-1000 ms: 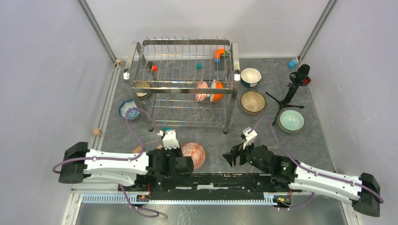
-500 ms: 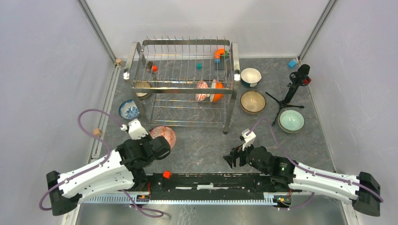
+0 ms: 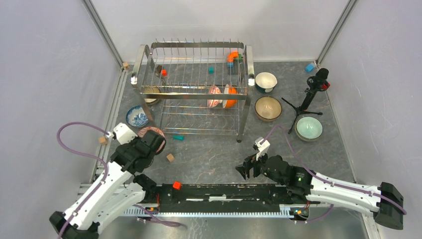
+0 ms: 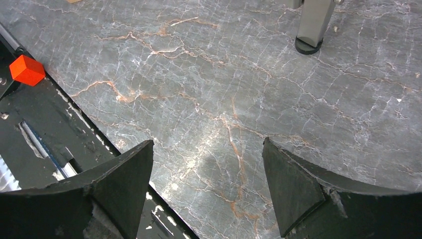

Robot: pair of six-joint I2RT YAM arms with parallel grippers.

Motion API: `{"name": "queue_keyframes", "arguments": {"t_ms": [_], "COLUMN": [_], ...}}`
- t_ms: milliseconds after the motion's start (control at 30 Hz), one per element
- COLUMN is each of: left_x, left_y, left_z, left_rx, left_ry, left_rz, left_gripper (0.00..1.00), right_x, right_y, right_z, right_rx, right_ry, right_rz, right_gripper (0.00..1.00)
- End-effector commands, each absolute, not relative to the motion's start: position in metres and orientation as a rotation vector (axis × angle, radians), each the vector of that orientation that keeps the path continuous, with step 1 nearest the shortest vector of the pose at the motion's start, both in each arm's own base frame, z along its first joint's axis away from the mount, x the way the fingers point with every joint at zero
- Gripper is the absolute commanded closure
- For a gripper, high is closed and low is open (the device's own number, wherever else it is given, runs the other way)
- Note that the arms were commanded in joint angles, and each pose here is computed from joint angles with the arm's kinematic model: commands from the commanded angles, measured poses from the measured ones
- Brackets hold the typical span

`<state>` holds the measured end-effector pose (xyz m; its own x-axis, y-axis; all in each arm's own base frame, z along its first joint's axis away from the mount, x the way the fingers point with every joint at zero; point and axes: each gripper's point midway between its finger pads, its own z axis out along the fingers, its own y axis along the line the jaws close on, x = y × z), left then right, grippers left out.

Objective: Unload the bowls from the dish rack
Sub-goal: Place the bowl at the center of the board.

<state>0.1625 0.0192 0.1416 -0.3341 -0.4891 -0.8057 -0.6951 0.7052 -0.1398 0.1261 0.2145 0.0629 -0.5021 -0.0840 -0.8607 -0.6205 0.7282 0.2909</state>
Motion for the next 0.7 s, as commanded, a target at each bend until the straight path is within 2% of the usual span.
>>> {"name": "queue_keyframes", "arguments": {"t_ms": [0, 267, 667], "left_x": [0.184, 0.182, 0.182], "left_y": [0.035, 0.078, 0.119], "left_z": [0.164, 0.148, 0.111], "left_rx": [-0.959, -1.263, -1.579], "left_ry": [1.923, 1.85, 1.676], "left_rz": [0.287, 0.432, 0.455], "left_gripper": [0.98, 0.98, 0.98], "right_x": [0.127, 0.125, 0.118], "right_y": [0.223, 0.229, 0.231], "right_z": [0.081, 0.084, 0.081], "right_rx": [-0.539, -0.556, -0.557], "right_ry": [1.954, 1.933, 1.936], "right_rz": [0.785, 0.823, 0.879], "right_gripper": [0.14, 0.14, 0.15]}}
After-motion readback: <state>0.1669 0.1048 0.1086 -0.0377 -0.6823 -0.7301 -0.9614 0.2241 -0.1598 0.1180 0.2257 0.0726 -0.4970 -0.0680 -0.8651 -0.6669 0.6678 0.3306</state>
